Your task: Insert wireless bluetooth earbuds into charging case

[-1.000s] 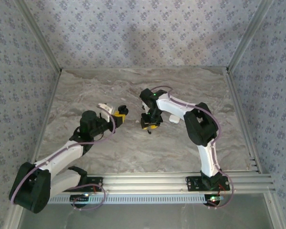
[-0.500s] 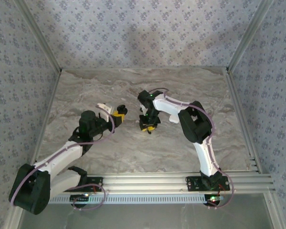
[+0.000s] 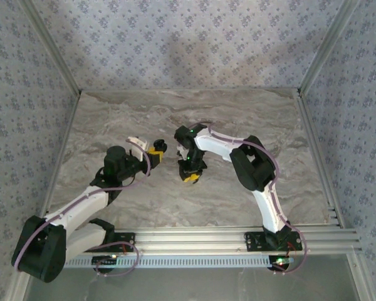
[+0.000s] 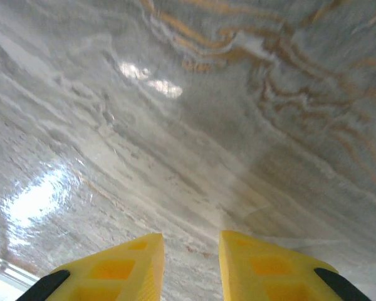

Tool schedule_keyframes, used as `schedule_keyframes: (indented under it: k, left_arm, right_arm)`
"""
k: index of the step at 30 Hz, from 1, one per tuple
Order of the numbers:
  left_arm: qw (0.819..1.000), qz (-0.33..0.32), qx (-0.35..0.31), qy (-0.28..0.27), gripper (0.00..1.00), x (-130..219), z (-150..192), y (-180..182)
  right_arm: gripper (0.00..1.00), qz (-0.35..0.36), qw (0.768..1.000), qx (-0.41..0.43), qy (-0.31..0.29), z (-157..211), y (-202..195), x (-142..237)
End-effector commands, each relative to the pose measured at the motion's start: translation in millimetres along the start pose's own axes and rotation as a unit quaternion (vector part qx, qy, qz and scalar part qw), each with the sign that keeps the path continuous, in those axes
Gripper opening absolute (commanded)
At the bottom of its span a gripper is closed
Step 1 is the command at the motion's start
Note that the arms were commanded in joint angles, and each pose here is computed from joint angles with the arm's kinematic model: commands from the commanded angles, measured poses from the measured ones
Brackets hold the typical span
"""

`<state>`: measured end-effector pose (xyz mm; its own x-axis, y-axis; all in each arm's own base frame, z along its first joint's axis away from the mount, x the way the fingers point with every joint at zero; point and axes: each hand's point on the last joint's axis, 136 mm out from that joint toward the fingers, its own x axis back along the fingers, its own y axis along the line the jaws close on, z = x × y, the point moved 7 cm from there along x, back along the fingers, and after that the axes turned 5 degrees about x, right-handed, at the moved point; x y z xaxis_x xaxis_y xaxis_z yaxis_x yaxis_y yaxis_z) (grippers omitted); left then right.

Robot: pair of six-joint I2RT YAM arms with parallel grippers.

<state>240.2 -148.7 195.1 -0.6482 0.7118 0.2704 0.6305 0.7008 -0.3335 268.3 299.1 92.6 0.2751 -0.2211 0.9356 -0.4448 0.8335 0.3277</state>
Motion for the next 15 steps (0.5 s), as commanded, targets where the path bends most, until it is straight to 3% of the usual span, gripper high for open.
schedule_keyframes:
  k: [1, 7, 11, 15]
  left_arm:
    - [1.0, 0.006, -0.011, -0.009, 0.14, 3.3, -3.1, -2.2]
    - [1.0, 0.01, -0.012, -0.012, 0.14, 4.2, -4.6, -3.3]
    - [1.0, 0.009, -0.012, -0.012, 0.14, 4.8, -4.6, -3.3]
    - [1.0, 0.012, -0.012, -0.01, 0.14, 3.3, -5.1, -3.7]
  right_arm:
    - [0.31, 0.002, 1.0, 0.004, 0.008, 19.7, 5.8, 22.7]
    - [0.37, 0.019, 0.994, -0.099, -0.039, 33.5, -1.3, 54.4]
    - [0.38, 0.014, 0.978, -0.199, -0.063, 40.7, -20.2, 49.7]
    - [0.4, -0.007, 0.971, -0.226, -0.081, 36.2, -27.9, 37.5]
